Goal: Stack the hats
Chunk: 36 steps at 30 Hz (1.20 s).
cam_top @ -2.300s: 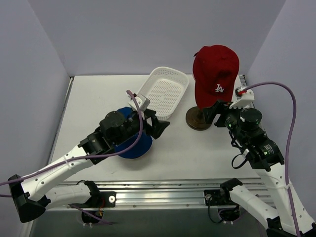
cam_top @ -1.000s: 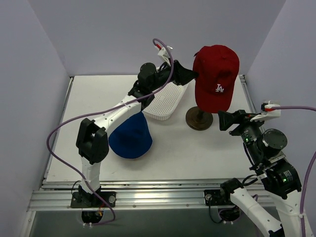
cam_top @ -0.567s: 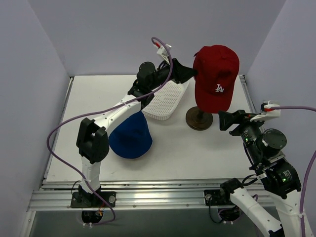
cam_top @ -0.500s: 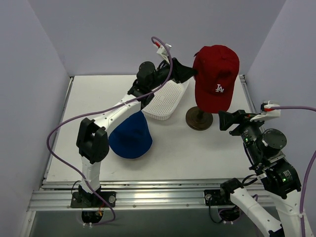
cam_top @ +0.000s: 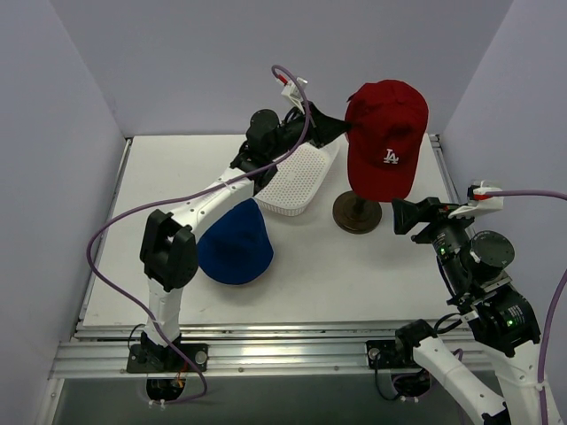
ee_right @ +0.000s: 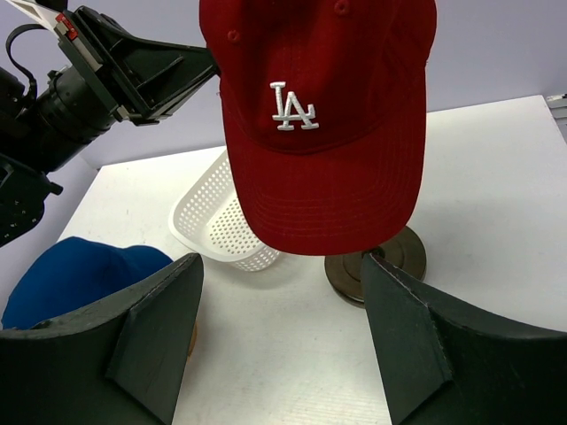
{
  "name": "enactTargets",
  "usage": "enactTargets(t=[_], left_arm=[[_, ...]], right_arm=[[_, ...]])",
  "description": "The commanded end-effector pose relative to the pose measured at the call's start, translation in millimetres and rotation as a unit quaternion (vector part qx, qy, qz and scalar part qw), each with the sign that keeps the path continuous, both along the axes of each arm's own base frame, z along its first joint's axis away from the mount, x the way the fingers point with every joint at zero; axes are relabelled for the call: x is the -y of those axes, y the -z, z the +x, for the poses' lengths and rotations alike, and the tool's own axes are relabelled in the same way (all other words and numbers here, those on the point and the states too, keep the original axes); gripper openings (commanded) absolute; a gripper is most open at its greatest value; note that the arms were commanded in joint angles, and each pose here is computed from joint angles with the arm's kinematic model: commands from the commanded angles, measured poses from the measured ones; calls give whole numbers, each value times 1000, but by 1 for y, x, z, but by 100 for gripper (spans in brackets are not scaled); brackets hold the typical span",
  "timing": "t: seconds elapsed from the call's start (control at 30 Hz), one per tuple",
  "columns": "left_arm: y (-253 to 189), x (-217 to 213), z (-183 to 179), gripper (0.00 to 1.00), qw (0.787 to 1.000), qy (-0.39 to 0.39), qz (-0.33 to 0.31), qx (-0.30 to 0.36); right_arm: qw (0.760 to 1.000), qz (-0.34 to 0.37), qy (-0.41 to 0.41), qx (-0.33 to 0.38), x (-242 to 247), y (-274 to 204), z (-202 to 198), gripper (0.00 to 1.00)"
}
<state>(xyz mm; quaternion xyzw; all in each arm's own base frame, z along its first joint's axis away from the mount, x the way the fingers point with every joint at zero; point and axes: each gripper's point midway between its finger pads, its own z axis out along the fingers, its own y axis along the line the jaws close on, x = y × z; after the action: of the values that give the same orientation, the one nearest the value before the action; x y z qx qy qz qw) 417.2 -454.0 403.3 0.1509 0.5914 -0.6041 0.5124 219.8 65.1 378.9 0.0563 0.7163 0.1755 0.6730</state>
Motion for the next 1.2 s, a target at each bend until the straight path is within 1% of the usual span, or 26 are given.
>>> enactTargets(t=[0.0, 0.2, 0.23, 0.33, 0.4, 0.43, 0.47, 0.53, 0.57, 0.63, 0.67, 0.7, 0.8, 0.83, 0.87, 0.9, 0.93, 0.97, 1.0, 1.03, 1.17], left_arm=[[-5, -4, 12, 2, 1000, -16, -4, 11], [8, -1, 19, 3, 1000, -18, 6, 3], [9, -1, 20, 6, 1000, -18, 7, 2], [13, -1, 25, 7, 1000, -20, 9, -4], [14, -1, 29, 10, 1000, -21, 11, -6], [13, -1, 30, 14, 1000, -20, 11, -6], [11, -1, 31, 22, 1000, -19, 11, -4], [8, -3, 31, 30, 1000, -18, 12, 0], [3, -6, 29, 39, 1000, -19, 12, 3], [4, -11, 27, 43, 999, -26, 20, 6], [-8, -19, 26, 45, 999, -39, 15, 12], [-3, -22, 25, 50, 999, -45, 22, 11], [-23, -41, 24, 57, 997, -79, 14, 21], [-23, -45, 25, 57, 996, -89, 15, 16], [-30, -51, 25, 58, 995, -99, 11, 16], [-34, -53, 27, 59, 994, -109, 9, 13], [-35, -54, 28, 59, 994, -112, 9, 11], [-39, -53, 29, 59, 993, -113, 10, 10], [-41, -52, 29, 59, 994, -110, 10, 9], [-43, -50, 31, 59, 994, -108, 13, 7], [-44, -47, 34, 59, 994, -106, 11, 4]], right_arm=[[1000, 0, 7, 14, 3, -5, 0, 68], [1000, 0, 9, 15, 4, -5, 0, 68], [1000, 0, 8, 16, 4, -6, -1, 68], [1000, -1, 11, 15, 5, -5, 0, 68], [1000, -1, 10, 15, 4, -4, 0, 68], [1000, 0, 10, 16, 4, -5, 0, 68], [1000, -1, 11, 15, 4, -4, 0, 68], [1000, -1, 17, 11, 6, -2, 3, 68], [1000, -2, 20, 9, 6, -1, 4, 68], [999, 1, 35, 2, 10, 0, 7, 67], [999, 2, 42, -1, 12, 1, 8, 67], [999, 1, 51, -7, 13, 4, 13, 67], [994, 4, 109, -19, 28, 0, 25, 65], [988, 5, 155, -19, 42, -2, 28, 65], [985, 9, 171, -14, 46, -10, 32, 63], [983, 0, 182, -25, 45, -8, 44, 63], [981, -3, 194, -27, 47, -11, 50, 62], [975, -1, 219, -19, 54, -26, 53, 61], [972, -15, 231, -33, 53, -22, 66, 61], [968, -17, 249, -32, 58, -27, 70, 61], [965, -3, 263, -10, 59, -50, 82, 58]])
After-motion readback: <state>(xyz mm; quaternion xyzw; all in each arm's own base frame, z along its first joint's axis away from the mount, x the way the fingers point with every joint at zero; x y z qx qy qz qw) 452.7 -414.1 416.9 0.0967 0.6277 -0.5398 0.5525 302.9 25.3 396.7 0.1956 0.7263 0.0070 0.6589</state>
